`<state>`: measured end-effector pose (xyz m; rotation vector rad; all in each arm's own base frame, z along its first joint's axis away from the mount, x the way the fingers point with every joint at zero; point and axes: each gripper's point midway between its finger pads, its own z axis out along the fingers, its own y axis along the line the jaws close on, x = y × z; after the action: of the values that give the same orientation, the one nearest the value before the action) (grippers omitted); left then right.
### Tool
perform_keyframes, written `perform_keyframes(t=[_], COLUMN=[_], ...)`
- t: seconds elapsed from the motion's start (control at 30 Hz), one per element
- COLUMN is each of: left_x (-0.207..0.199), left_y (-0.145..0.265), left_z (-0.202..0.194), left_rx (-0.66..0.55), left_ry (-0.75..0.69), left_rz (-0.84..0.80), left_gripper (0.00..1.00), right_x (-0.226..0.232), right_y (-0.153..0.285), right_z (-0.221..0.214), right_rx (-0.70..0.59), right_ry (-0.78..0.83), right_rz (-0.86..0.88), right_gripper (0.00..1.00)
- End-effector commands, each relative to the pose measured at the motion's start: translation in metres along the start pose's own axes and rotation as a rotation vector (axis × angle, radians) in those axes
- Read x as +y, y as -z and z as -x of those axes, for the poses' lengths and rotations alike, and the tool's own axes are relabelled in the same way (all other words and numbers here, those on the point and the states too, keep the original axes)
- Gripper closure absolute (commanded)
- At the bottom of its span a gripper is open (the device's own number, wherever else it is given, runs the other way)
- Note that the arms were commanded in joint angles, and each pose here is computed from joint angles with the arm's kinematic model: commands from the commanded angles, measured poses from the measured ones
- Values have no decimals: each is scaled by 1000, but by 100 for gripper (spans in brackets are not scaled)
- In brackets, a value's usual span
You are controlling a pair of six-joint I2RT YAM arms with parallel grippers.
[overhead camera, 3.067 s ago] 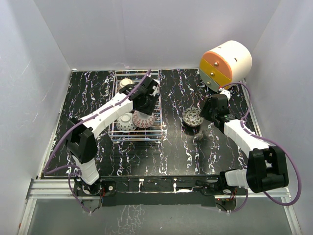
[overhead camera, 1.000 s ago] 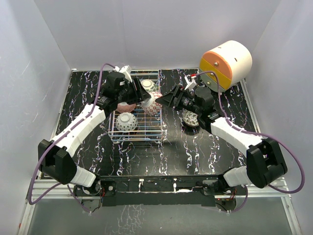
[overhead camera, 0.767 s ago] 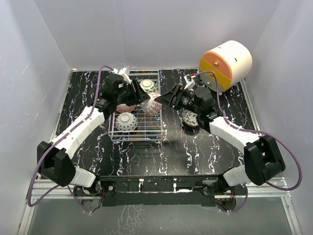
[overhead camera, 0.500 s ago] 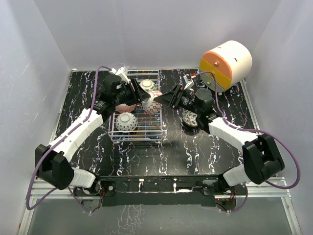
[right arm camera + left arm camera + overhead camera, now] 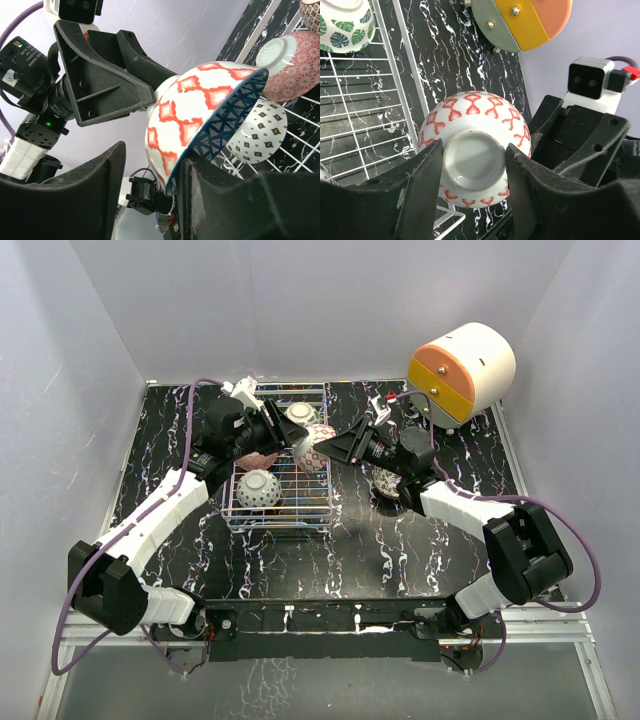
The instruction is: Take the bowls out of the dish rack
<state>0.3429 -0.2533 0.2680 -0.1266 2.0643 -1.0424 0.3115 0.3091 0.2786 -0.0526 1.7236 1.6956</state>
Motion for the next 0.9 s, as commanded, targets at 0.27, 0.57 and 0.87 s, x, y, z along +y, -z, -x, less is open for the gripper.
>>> perform_keyframes(t=[0.27,0.57,0.87], left_x=[-27,-26,-13], left_y=[15,18,25], left_z=[17,20,22], left_rx=[-69,-83,-108], left_ry=[-13,-25,-67], left_rz=[-99,-87,-17], left_gripper=[73,64,50], right_x=[33,28,23], right_y=[1,1,20], right_z=[3,15,51], right_rx=[-20,-45,-123], right_ry=[83,166,367], right_rz=[115,10,-256], right_gripper=[83,92,93])
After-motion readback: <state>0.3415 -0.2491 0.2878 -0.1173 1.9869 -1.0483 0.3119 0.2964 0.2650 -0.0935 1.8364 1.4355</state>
